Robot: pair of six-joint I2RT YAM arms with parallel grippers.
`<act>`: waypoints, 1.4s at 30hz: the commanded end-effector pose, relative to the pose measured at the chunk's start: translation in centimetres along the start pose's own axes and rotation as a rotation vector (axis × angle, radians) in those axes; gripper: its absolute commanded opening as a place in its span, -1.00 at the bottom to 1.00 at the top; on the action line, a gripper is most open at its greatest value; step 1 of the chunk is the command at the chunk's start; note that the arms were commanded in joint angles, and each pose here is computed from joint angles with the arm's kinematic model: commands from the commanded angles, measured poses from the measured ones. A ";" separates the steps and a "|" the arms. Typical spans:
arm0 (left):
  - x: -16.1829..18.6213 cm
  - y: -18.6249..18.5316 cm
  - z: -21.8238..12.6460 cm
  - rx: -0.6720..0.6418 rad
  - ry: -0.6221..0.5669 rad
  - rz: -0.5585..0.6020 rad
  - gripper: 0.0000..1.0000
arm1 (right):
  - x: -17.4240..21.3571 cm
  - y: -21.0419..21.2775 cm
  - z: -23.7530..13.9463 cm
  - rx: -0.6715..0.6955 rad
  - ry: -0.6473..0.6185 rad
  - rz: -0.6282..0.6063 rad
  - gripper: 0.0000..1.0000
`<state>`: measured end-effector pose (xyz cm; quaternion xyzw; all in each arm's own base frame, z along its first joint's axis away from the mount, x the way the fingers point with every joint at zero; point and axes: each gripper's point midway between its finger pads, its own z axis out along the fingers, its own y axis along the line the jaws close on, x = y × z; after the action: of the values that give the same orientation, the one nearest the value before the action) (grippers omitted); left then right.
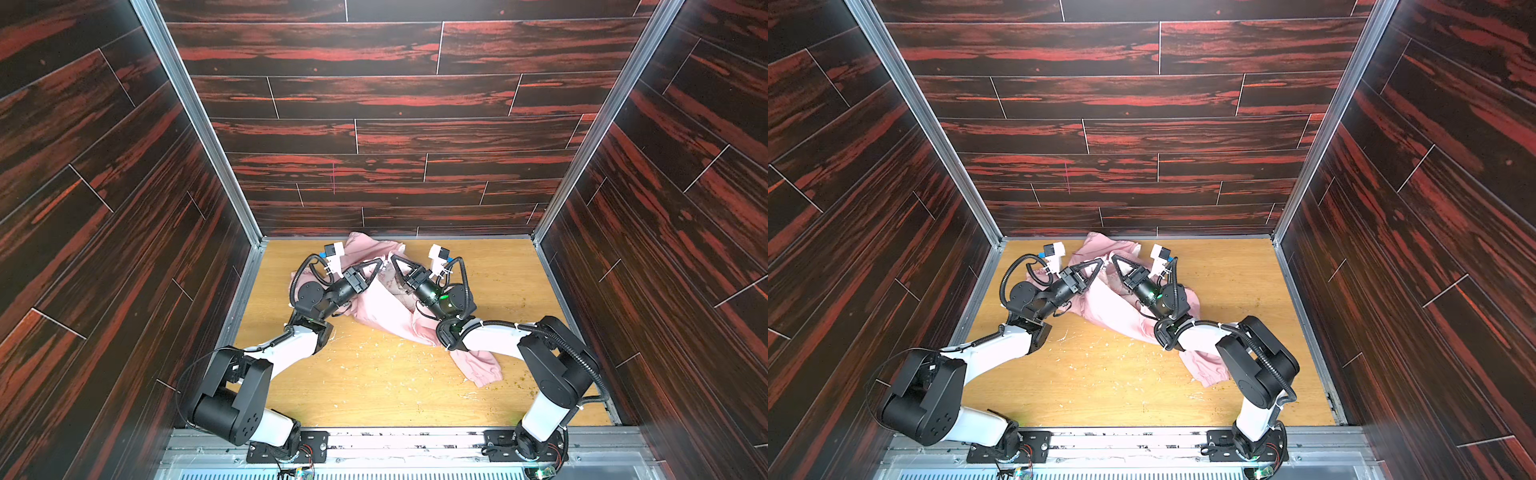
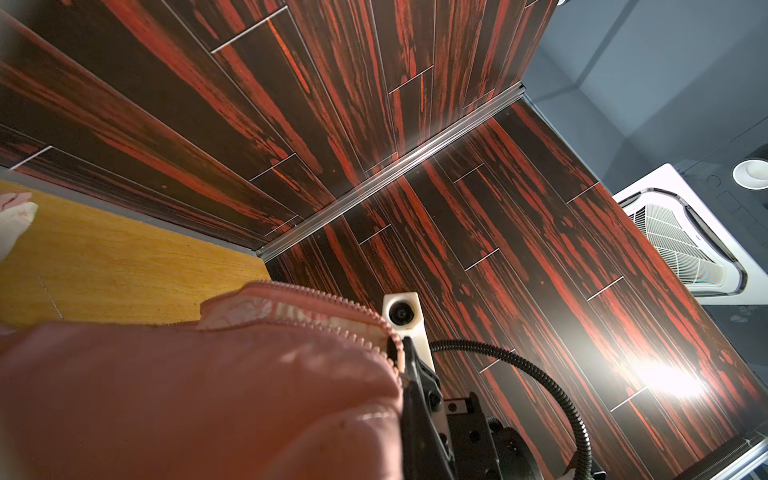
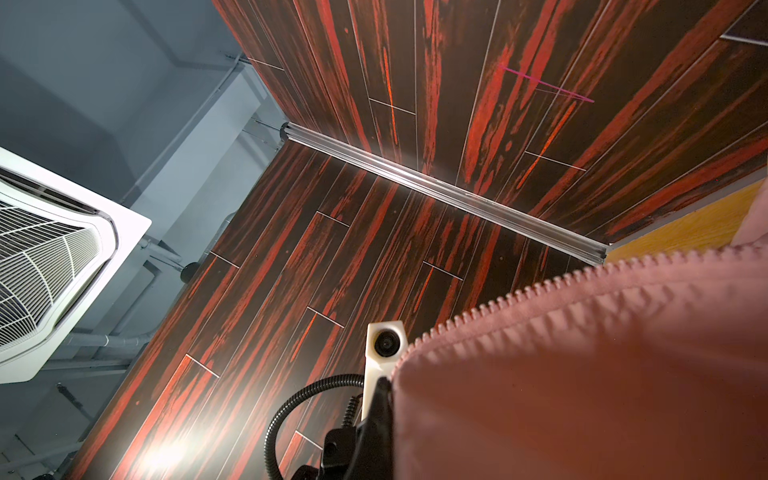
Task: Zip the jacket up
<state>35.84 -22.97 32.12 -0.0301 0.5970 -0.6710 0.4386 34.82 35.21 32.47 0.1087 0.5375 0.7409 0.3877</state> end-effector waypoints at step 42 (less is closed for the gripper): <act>-2.6 -2.2 -0.4 0.043 -0.131 -0.024 -1.00 | 4.0 0.1 -1.0 -0.023 0.091 -0.025 -1.00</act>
<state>35.96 -22.50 32.31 -0.0648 0.5909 -0.6772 0.4337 33.27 36.37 31.36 0.0927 0.5492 0.7350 0.3868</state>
